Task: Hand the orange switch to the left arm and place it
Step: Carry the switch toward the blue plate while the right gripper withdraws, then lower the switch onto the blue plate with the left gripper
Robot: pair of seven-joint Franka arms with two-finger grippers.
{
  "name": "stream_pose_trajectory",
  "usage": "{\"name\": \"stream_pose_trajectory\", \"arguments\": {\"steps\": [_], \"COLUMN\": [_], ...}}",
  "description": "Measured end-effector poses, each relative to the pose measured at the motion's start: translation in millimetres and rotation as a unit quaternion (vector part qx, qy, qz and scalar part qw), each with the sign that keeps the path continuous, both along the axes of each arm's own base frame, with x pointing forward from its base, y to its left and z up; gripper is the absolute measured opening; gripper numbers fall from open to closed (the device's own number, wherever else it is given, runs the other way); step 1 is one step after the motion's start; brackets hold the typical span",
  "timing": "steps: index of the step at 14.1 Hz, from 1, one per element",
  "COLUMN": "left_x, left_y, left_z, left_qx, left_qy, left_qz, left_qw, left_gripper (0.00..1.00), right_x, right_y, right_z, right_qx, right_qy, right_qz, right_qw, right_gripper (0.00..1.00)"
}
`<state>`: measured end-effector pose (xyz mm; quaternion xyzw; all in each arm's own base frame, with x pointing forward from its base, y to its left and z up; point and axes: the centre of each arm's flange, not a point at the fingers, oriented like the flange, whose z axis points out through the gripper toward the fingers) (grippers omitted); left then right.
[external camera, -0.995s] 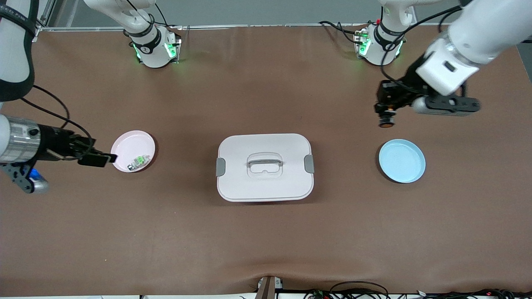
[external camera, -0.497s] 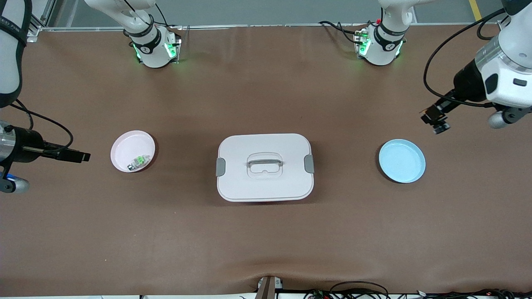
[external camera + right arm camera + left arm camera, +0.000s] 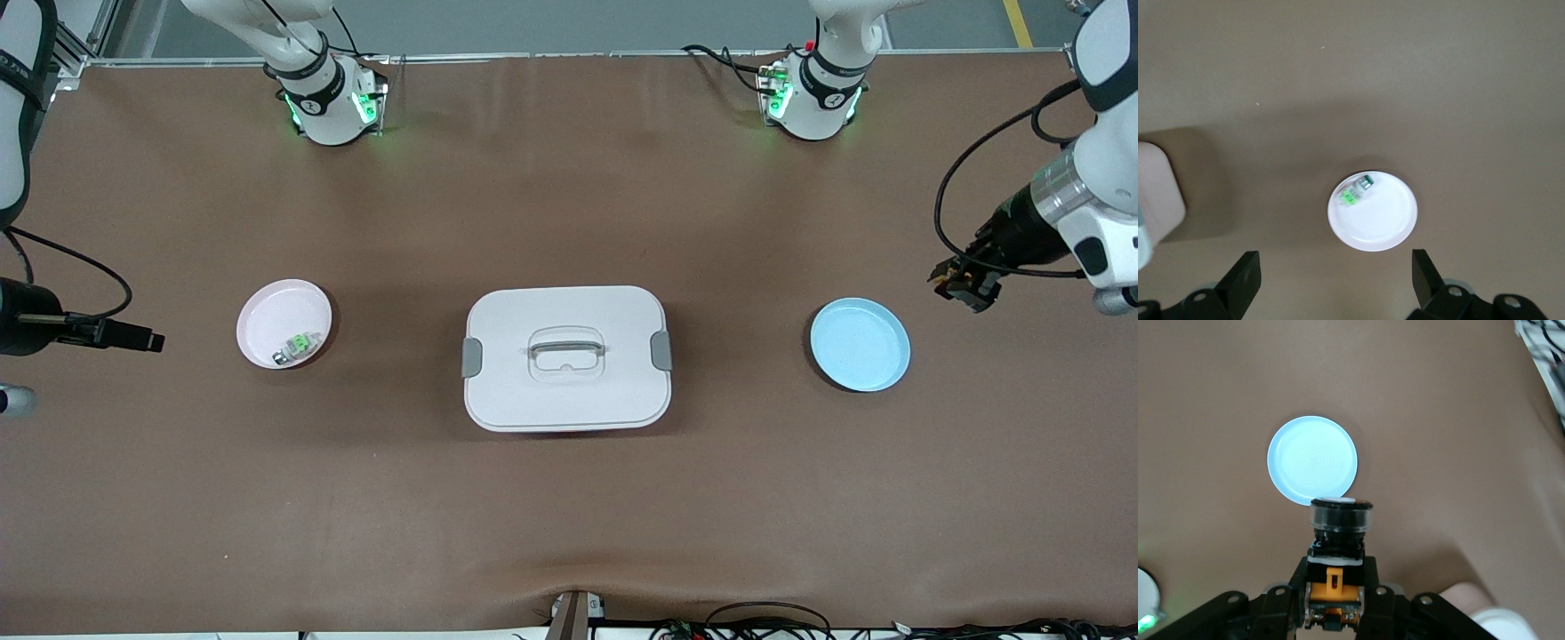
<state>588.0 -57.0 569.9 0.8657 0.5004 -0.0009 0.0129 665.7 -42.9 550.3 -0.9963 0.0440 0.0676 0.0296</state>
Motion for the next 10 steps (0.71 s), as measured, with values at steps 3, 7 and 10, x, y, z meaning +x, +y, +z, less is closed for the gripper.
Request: {"name": "stream_pose_trajectory", "arguments": {"steps": [3,7,10], "left_x": [7,5,-5], "left_y": [15,29,29], "left_z": [-34,-95,-139], "left_qx": [-0.002,0.008,0.015], "left_qy": [-0.011,-0.016,-0.007], "left_qz": [0.091,0.158,0.187], "left_qw": [0.996,0.987,0.982], "left_gripper": [0.34,0.34,0.34], "right_x": [0,0,-5], "right_y": [-11,-22,-22], "right_z": [0,3,24], "right_qx": [-0.012,-0.013,-0.015], "right_qy": [-0.004,-0.011,-0.030], "right_qz": [0.029,0.021,0.021], "right_qw": [0.999,1.000,0.999], "right_gripper": [1.00,1.00,1.00]}}
